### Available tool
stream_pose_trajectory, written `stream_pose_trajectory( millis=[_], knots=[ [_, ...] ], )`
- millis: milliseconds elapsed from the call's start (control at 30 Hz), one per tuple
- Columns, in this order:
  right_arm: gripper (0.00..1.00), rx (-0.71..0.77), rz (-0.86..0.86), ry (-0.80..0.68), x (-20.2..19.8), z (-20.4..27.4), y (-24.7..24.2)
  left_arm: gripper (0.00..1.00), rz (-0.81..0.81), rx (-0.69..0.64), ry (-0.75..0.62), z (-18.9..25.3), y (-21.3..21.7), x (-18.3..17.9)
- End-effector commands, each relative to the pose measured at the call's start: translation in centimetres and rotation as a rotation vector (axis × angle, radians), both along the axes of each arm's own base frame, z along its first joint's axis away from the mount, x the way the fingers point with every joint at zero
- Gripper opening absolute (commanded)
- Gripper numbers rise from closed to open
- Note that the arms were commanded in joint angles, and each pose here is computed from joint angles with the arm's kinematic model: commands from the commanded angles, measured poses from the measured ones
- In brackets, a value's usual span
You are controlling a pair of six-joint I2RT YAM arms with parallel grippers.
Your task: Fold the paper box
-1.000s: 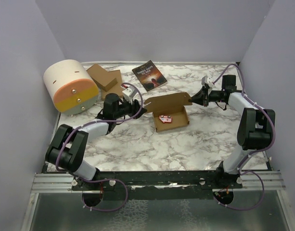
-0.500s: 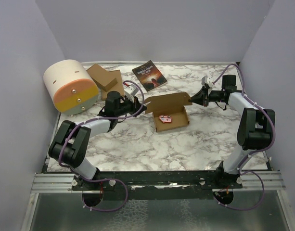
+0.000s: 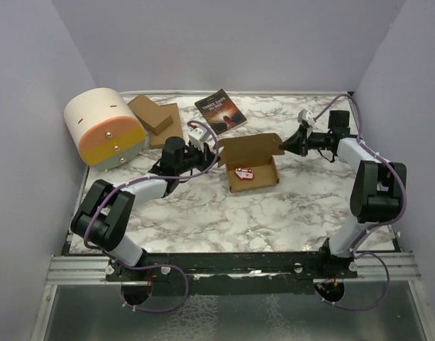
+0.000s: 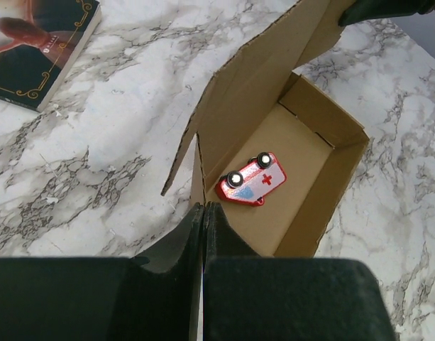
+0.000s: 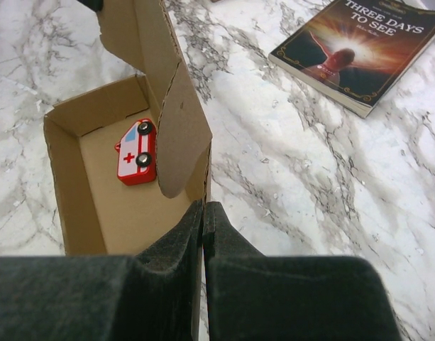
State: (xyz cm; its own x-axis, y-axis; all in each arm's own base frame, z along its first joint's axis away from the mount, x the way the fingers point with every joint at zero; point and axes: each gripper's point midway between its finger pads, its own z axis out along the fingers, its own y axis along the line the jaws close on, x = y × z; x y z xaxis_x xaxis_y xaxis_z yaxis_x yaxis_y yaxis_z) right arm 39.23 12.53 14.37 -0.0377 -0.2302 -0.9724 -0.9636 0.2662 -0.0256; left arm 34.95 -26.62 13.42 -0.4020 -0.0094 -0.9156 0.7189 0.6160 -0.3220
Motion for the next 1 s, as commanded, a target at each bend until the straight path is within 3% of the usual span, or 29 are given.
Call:
stream_pose_trajectory(
  millis=[0,533,733,967],
  knots=[
    [0.01,-0.009,-0.084,0.000,0.8,1.7,0.2,0.00,0.112,-0.014,-0.073,3.0,-0.1,1.3],
    [0.01,-0.004,-0.376,-0.069,2.0,3.3,2.2,0.00,0.396,-0.079,-0.074,4.5,-1.0,2.8],
    [0.01,0.023,-0.559,-0.055,4.0,3.0,2.1,0.00,0.445,-0.096,-0.114,5.2,-1.4,3.5],
    [0.01,0.054,-0.661,-0.123,4.6,4.1,3.0,0.00,0.455,-0.096,-0.137,4.7,-2.0,3.7]
  ],
)
